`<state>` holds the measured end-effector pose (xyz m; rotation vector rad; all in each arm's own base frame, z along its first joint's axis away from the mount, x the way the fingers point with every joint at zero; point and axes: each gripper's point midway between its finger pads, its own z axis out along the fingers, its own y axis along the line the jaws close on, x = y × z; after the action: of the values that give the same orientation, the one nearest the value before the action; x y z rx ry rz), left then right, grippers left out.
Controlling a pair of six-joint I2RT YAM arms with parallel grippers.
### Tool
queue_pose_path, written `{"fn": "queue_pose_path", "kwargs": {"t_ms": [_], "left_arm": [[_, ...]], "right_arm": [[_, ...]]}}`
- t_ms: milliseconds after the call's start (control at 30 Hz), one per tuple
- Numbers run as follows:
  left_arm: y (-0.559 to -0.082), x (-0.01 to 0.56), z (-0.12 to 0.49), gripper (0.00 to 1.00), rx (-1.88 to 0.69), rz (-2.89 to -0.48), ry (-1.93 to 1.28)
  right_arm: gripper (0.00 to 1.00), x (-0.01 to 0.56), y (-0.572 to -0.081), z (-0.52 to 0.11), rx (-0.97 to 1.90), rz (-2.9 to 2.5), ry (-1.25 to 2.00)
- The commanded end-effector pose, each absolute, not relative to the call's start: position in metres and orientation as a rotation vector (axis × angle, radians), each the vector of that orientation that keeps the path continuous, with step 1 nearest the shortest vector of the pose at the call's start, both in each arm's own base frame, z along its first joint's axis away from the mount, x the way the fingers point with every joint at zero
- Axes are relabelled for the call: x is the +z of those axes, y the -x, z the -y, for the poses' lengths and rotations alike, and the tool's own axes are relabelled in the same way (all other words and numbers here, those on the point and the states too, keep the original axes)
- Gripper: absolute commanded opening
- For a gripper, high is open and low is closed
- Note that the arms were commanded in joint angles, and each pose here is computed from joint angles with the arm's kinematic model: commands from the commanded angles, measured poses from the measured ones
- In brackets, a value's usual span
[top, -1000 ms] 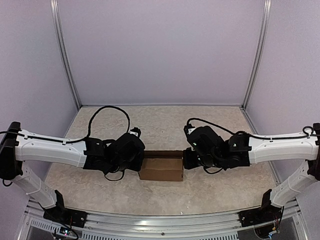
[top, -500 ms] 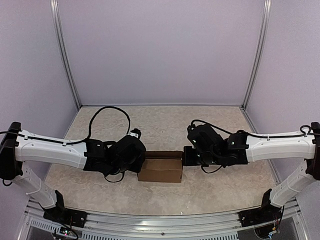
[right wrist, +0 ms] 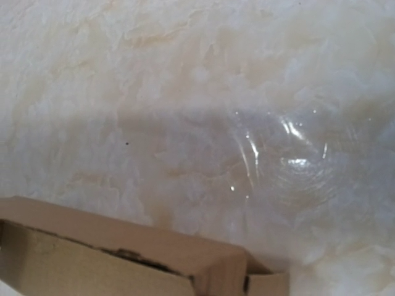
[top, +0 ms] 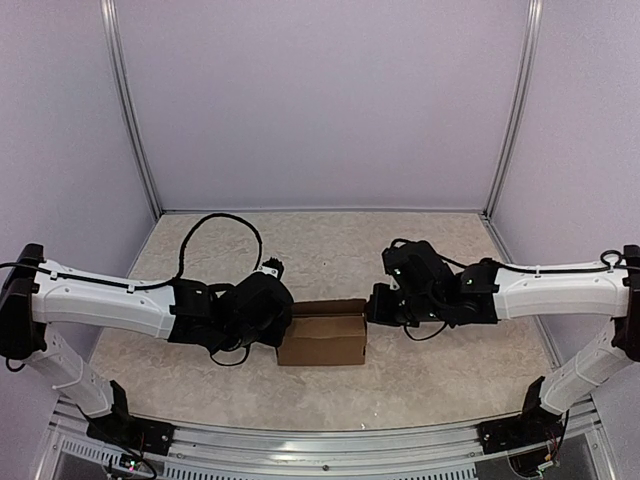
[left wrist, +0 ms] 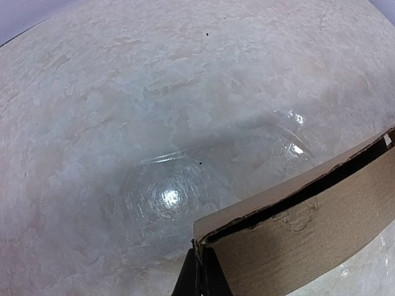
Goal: Fold the paper box
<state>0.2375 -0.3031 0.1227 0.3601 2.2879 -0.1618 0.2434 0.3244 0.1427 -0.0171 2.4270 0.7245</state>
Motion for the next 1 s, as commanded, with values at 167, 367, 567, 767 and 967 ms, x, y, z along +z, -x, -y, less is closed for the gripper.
{"fn": "queue_pose_path", "kwargs": {"t_ms": [167, 367, 567, 767, 967], "left_arm": [[-0.231, 0.115, 0.313, 0.0, -0.183, -2.304, -0.391], [-0.229, 0.111, 0.311, 0.0, -0.179, -2.315, -0.385], [-0.22, 0.11, 0.311, 0.0, -0.178, -2.312, -0.382], [-0.211, 0.108, 0.31, 0.0, -0.171, -2.314, -0.368], [-0.206, 0.112, 0.311, 0.0, -0.169, -2.294, -0.359]], "right_arm": [[0.0, 0.115, -0.226, -0.319, 0.753, -2.474, 0.031], [0.0, 0.1, -0.221, -0.309, 0.641, -2.473, 0.052], [0.0, 0.088, -0.209, -0.302, 0.531, -2.469, 0.108], [0.0, 0.088, -0.199, -0.298, 0.469, -2.413, 0.152], [0.0, 0.094, -0.193, -0.302, 0.465, -2.362, 0.17]]}}
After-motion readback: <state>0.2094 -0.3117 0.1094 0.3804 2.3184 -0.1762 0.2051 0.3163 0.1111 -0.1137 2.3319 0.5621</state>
